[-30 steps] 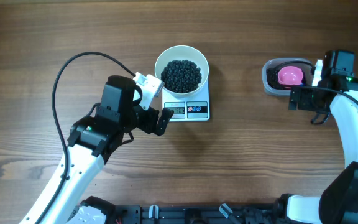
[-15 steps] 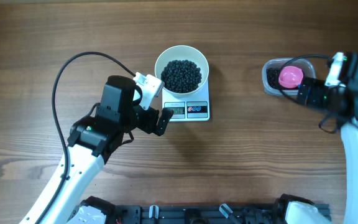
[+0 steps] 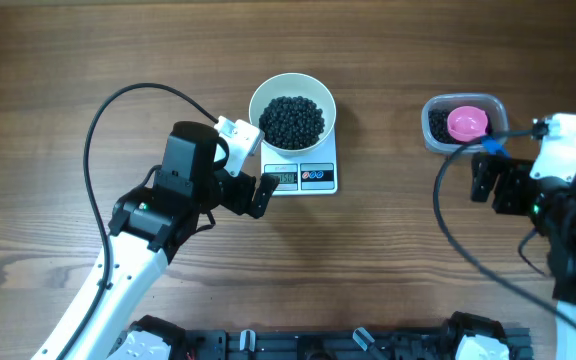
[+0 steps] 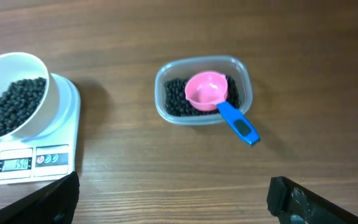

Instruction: Scoop item into bowl and weigh 150g on scale

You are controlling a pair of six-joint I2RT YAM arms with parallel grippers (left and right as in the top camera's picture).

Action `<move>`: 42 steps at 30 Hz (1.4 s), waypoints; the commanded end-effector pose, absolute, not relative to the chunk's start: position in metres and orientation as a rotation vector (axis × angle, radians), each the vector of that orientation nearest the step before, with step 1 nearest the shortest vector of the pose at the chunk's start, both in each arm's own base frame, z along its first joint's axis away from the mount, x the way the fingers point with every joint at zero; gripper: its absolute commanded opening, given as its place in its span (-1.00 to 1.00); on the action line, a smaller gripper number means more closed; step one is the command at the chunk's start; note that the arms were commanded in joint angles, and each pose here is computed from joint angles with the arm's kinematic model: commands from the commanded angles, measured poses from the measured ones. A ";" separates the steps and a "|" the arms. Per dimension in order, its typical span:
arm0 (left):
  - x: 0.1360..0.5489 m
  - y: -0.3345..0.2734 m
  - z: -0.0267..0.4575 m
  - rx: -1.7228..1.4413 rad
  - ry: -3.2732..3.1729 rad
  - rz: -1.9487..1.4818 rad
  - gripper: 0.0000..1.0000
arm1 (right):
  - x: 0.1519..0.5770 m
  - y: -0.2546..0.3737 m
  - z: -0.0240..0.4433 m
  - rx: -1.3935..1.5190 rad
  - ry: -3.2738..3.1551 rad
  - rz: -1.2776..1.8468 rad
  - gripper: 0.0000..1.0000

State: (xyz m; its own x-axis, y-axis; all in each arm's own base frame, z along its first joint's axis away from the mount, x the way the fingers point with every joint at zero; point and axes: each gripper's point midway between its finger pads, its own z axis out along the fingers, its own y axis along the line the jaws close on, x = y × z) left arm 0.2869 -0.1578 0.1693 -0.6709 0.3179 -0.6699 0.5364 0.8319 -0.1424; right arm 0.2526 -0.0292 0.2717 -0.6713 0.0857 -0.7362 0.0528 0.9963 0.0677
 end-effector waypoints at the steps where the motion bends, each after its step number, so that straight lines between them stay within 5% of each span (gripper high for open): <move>1: 0.285 -0.160 0.165 0.644 2.358 -0.441 1.00 | 0.246 -0.024 0.288 0.011 2.249 0.030 0.99; 15: 0.285 -0.160 0.165 0.644 2.358 -0.441 1.00 | 0.237 -0.021 0.279 0.311 2.283 0.176 1.00; 42: 0.285 -0.160 0.165 0.644 2.358 -0.441 1.00 | 0.237 -0.019 0.283 0.164 2.032 0.076 0.99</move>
